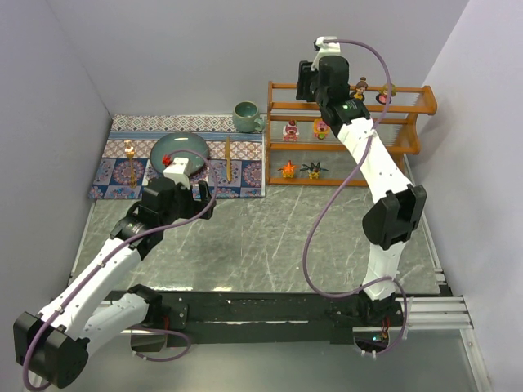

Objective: Place and organize the plastic toys onto the shelf

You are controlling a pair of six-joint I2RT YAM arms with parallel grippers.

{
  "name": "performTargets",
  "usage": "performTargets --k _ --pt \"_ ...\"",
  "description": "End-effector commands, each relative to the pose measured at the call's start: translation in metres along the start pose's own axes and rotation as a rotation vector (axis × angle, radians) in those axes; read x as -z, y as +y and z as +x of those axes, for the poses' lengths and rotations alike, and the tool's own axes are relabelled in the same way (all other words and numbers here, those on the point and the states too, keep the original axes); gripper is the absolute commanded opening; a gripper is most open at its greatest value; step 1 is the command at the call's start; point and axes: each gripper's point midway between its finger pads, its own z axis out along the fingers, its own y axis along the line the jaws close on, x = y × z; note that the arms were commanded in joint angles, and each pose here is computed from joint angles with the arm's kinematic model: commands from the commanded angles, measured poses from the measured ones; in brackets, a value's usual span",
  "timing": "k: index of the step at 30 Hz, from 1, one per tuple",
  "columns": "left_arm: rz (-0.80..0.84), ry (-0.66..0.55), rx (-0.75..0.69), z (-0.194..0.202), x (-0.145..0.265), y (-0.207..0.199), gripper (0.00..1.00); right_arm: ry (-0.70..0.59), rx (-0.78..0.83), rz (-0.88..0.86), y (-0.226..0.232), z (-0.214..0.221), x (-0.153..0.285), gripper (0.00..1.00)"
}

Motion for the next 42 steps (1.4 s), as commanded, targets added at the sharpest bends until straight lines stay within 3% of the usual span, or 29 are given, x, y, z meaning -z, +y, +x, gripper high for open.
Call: performTargets --k 1,15,26,42 --pt "0.034 -0.046 0.006 -0.015 0.004 -0.007 0.97 -0.057 -0.023 -0.003 -0.002 -0.024 -0.001 0.30" --pt "0.034 -0.043 0.005 -0.015 0.003 -0.007 0.97 -0.032 -0.033 0.008 -0.007 -0.012 -0.010 0.34" --pt "0.040 -0.042 0.004 -0.015 0.003 -0.009 0.97 -0.026 -0.040 0.007 -0.007 -0.010 -0.010 0.59" --pt "0.039 -0.048 0.005 -0.016 0.004 -0.008 0.97 -0.037 -0.056 -0.012 -0.006 -0.014 -0.001 0.74"
